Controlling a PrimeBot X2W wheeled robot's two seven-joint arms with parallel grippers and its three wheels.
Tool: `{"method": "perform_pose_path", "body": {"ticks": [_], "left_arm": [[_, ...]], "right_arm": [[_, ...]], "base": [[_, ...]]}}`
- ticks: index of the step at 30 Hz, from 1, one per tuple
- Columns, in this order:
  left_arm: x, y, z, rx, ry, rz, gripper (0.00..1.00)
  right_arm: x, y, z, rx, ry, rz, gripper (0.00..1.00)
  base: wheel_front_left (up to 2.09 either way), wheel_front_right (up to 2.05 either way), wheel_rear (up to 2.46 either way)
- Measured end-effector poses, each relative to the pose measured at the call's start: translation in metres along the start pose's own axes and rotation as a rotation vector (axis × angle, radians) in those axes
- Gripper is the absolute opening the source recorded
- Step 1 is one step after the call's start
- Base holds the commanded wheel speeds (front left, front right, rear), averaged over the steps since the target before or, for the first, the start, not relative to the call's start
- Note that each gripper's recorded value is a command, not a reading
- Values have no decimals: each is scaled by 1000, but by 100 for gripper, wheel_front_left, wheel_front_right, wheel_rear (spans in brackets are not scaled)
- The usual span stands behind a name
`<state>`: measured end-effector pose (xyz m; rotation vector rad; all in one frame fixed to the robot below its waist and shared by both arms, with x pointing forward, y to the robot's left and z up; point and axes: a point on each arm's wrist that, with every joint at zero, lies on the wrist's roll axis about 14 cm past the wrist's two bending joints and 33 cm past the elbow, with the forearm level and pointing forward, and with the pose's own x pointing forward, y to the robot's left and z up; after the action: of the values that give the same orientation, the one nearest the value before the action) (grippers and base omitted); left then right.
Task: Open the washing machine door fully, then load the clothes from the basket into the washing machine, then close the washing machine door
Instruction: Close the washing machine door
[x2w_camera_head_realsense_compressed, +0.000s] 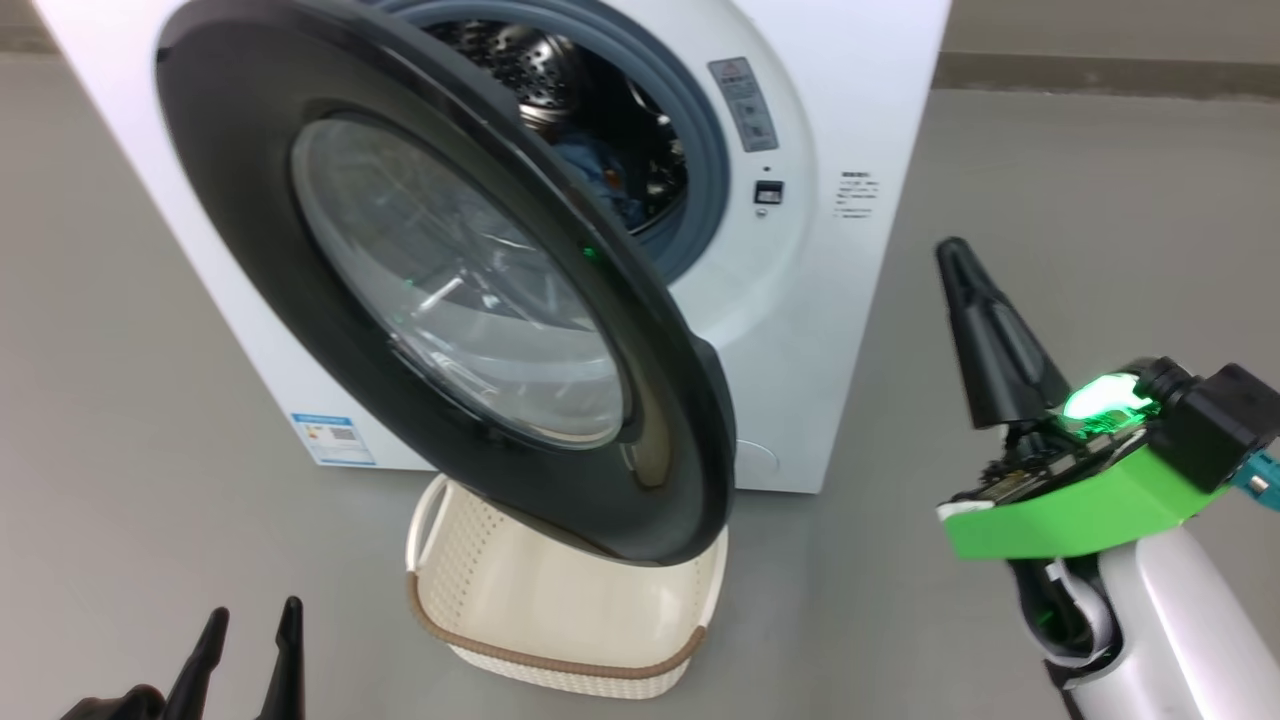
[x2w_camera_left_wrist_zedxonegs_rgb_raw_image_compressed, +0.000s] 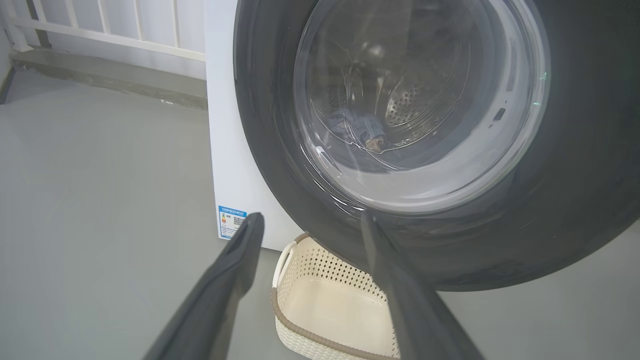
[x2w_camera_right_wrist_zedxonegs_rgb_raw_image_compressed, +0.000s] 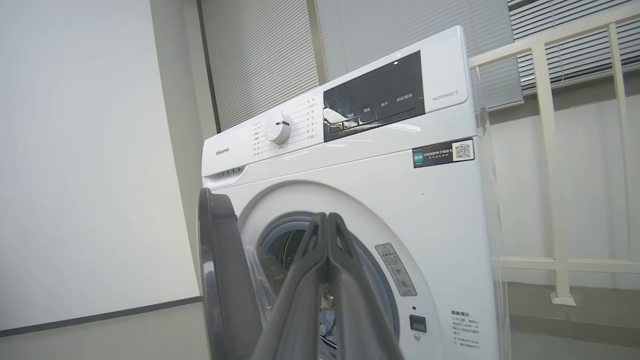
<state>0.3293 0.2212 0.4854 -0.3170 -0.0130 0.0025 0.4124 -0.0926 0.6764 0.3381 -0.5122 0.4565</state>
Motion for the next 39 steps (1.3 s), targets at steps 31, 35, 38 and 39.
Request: {"method": "perform_pose_path", "body": {"ticks": [31, 35, 38, 39], "left_arm": [[-25, 15, 3, -21, -27, 81, 100], [-24, 13, -1, -31, -14, 86, 100], [-23, 13, -4, -33, -6, 89, 100], [-23, 13, -5, -34, -2, 90, 100]], "right_arm": [[-48, 137, -120, 219, 395, 372, 0], [-63, 124, -150, 215, 492, 325, 0], [-69, 118, -165, 213, 538, 305, 0], [-71, 116, -169, 212, 552, 298, 0]], "base": [[0, 0, 0], [0, 0, 0], [0, 0, 0], [0, 0, 0]]}}
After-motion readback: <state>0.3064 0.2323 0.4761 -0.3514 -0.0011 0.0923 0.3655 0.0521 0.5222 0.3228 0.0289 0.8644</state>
